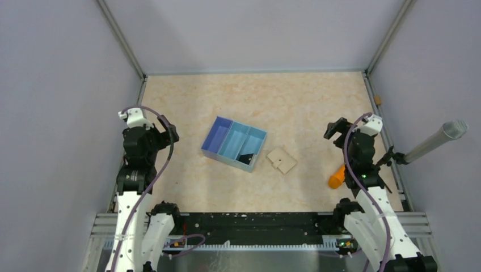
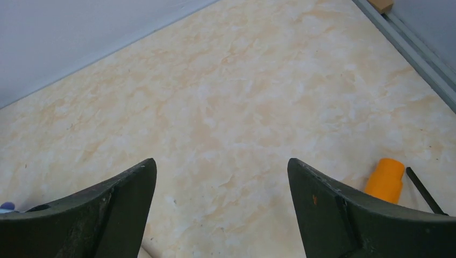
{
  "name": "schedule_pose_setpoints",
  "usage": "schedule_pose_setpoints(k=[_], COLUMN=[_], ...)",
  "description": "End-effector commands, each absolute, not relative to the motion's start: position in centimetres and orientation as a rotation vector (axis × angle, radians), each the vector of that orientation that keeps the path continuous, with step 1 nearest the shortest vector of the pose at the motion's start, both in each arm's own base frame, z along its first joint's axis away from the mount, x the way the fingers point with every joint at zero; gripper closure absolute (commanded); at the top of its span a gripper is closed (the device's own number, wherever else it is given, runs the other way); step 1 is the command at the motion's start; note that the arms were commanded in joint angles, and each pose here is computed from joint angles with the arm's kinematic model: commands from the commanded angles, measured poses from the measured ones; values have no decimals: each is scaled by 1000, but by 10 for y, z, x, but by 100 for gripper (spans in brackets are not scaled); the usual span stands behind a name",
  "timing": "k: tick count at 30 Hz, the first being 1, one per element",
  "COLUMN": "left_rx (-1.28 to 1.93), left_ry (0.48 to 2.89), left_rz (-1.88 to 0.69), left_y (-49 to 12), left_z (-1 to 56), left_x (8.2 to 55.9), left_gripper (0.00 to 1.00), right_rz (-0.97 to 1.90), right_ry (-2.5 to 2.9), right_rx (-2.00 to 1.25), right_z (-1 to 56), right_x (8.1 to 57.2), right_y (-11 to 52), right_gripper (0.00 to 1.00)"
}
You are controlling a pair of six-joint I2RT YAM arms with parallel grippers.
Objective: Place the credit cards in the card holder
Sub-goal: Open the card holder at the center of the board.
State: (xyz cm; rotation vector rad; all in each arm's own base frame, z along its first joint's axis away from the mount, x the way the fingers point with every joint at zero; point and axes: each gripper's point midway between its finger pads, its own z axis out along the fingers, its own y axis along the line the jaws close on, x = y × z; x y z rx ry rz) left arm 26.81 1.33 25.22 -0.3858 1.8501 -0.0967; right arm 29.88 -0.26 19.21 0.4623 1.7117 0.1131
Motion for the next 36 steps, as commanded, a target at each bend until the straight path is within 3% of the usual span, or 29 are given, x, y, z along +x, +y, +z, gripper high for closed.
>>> schedule_pose_setpoints(k=[1, 6, 14, 23, 31, 36], left_rx=[-382, -364, -228, -146, -77, -15], left_ry=[1811, 1840, 1868, 1919, 1937, 1954], left_rz=[-124, -136, -262, -440, -510, -557], left_y=[10, 7, -20, -50, -63, -76], left_z=[268, 259, 253, 240, 236, 232], left_x=[272, 274, 271, 269, 265, 262], left_gripper=[1, 1, 1, 1, 1, 1], right_rz=[227, 397, 633, 537, 422, 561], right_ry=[1685, 1763, 2091, 2411, 2542, 2602], right_rx=[328, 144, -65, -308, -310, -324], right_z=[213, 209, 145, 71, 49, 46], right_x=[307, 313, 309, 290, 267, 239], right_y=[23, 63, 128, 182, 176, 194], right_gripper=[10, 10, 14, 34, 35, 36])
